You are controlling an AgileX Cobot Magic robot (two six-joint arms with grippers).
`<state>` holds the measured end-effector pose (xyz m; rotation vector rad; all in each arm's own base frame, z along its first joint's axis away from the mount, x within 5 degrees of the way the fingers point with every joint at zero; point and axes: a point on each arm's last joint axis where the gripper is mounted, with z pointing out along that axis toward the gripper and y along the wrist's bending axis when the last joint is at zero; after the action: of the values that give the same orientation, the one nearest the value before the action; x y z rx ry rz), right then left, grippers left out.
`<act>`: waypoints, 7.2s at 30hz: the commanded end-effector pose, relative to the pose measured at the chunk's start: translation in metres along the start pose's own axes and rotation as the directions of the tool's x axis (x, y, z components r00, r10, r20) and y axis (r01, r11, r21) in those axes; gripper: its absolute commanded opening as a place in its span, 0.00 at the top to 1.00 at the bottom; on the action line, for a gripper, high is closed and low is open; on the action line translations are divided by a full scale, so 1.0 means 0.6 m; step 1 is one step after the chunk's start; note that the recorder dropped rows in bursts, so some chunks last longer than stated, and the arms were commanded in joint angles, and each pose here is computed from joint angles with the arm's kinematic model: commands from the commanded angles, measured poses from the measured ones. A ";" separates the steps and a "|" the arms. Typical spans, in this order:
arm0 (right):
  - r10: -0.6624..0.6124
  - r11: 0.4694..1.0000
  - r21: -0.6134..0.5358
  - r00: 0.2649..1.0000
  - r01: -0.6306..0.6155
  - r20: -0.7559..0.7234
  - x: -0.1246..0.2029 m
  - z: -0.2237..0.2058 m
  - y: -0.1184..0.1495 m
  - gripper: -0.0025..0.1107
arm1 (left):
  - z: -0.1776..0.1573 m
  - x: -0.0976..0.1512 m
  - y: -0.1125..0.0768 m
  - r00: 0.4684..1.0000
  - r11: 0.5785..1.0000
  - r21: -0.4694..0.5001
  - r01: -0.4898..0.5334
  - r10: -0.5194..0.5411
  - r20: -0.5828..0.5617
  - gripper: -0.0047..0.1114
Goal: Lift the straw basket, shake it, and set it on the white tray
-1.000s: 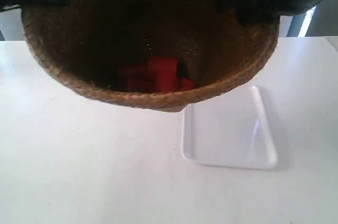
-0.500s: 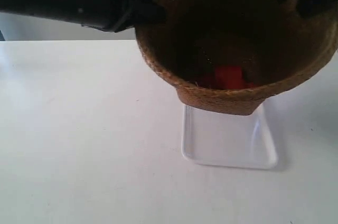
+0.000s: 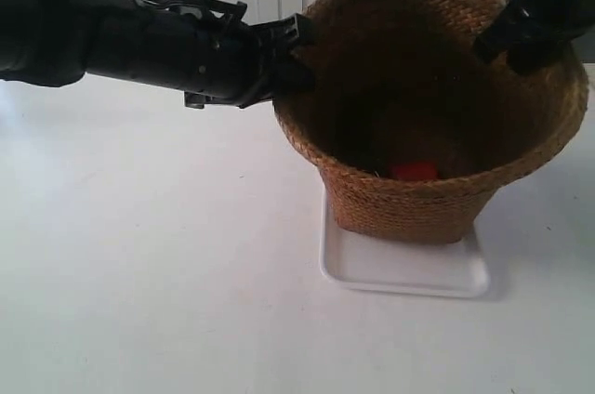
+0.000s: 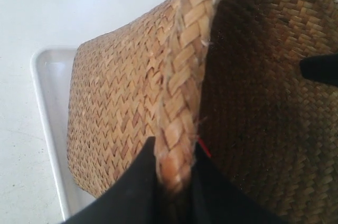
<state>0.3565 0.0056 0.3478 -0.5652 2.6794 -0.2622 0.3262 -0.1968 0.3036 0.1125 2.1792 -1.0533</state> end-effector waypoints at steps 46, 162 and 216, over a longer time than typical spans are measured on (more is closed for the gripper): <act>0.118 0.993 -0.012 0.987 -0.117 0.113 -0.013 -0.015 -0.004 0.39 | -0.013 0.013 -0.026 0.989 0.990 0.126 -0.059 0.075 -0.128 0.38; 0.112 0.929 0.069 0.452 -0.364 0.885 0.557 -0.275 0.206 0.98 | -0.329 0.165 -0.024 0.695 0.693 -0.223 -0.685 0.714 0.086 0.96; 0.109 0.929 0.071 0.453 -0.363 0.885 0.556 -0.274 0.206 0.98 | -0.403 0.375 0.154 0.593 0.733 -0.598 -0.324 0.650 0.475 0.96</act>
<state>-0.0364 -0.0069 0.3551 -0.1360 1.6254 -0.1536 0.0567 -0.0103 0.2048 0.1294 1.5110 -0.1470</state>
